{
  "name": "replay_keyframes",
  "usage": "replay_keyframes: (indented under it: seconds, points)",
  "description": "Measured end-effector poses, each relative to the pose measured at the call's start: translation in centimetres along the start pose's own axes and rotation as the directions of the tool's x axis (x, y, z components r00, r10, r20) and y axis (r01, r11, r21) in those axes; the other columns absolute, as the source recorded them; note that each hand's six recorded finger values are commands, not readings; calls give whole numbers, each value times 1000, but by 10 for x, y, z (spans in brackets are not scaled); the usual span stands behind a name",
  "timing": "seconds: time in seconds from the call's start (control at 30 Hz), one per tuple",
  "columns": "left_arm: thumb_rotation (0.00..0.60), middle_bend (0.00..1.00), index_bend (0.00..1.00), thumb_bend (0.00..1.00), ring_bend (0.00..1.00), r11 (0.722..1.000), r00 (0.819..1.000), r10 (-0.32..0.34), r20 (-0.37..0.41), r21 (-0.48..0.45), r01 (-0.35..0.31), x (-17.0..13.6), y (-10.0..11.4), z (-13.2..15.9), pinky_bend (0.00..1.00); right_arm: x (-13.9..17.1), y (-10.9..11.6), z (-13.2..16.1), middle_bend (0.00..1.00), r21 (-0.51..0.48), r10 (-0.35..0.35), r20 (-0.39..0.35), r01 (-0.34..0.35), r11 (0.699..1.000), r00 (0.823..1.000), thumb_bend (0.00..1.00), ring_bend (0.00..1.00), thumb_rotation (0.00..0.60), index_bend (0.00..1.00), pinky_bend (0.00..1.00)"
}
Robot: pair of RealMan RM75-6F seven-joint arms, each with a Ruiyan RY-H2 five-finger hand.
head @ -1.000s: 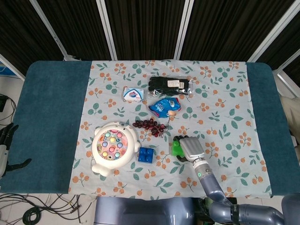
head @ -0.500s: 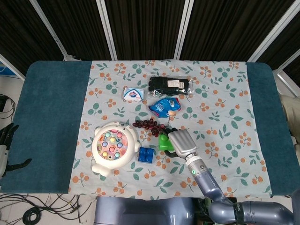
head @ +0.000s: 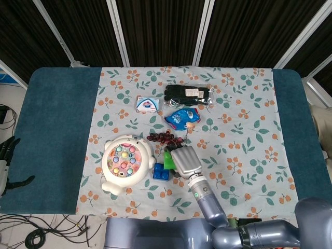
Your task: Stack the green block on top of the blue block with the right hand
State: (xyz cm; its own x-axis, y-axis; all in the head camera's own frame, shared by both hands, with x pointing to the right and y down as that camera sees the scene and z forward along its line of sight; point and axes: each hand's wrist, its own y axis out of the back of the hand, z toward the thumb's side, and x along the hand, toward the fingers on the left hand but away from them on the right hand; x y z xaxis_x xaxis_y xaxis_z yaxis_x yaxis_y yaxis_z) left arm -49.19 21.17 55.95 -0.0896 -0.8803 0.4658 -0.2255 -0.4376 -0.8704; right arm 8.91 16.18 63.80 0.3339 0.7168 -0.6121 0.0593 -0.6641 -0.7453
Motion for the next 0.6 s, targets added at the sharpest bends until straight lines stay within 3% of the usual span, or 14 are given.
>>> replay_keyframes:
  seconds: [0.23, 0.6]
  points:
    - [600, 0, 0, 0, 0, 1000, 1000, -1, 2, -14, 2, 0, 1, 0, 0, -3, -12, 22, 531, 13, 8, 27, -8, 1000, 1000, 503, 467, 600, 604, 513]
    - [600, 0, 0, 0, 0, 1000, 1000, -8, 5, -25, 8, 0, 1, 1, 0, -18, -9, 30, 532, 10, -17, 115, 16, 1000, 993, 503, 469, 600, 604, 513]
